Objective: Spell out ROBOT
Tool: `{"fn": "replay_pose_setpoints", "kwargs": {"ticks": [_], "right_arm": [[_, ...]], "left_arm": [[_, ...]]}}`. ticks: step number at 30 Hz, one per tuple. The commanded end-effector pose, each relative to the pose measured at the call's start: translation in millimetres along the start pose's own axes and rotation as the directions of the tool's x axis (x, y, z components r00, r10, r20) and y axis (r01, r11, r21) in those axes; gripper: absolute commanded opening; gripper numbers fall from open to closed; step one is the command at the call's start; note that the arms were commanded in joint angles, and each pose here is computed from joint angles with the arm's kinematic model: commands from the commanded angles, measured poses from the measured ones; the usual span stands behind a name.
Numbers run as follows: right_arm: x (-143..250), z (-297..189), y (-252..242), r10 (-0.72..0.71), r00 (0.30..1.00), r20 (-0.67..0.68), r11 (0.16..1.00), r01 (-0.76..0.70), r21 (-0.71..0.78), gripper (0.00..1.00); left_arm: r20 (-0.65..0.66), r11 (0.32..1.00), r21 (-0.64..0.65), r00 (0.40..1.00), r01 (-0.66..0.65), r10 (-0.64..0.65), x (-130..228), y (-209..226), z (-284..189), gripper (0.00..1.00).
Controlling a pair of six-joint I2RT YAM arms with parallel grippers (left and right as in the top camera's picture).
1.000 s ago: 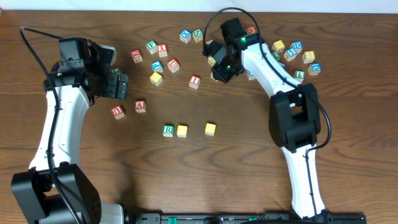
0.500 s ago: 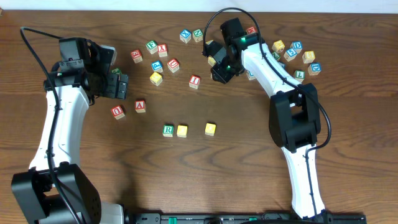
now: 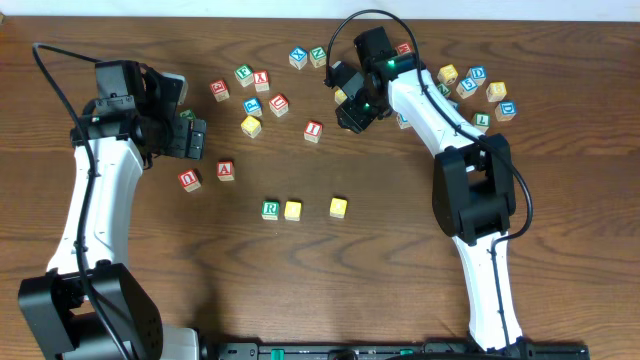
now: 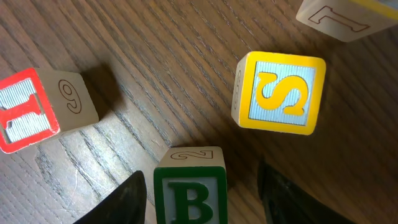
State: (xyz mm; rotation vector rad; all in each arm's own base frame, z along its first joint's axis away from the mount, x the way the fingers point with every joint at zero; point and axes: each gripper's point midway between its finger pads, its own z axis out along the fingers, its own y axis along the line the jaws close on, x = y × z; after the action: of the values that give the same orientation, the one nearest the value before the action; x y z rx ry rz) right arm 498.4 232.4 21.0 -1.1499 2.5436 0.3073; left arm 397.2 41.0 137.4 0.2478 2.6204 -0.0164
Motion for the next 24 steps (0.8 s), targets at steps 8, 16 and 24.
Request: {"fn": "replay_pose_setpoints", "kwargs": {"ticks": [8,16,24], "right_arm": [[-7.6,-3.2,5.6,-0.033,0.999,0.027,0.999,0.034,-0.023,0.50],[-9.9,-3.4,10.4,-0.049,0.998,0.041,0.997,0.051,-0.049,0.49],[-5.0,-3.0,2.1,-0.036,0.999,0.012,0.999,0.036,-0.002,0.49]], "left_arm": [[0.011,1.000,0.010,1.000,-0.007,0.007,-6.3,-0.7,-0.6,0.98],[0.011,1.000,0.010,1.000,-0.007,0.007,-6.3,-0.7,-0.6,0.98],[0.011,1.000,0.010,1.000,-0.007,0.007,-6.3,-0.7,-0.6,0.98]]}}
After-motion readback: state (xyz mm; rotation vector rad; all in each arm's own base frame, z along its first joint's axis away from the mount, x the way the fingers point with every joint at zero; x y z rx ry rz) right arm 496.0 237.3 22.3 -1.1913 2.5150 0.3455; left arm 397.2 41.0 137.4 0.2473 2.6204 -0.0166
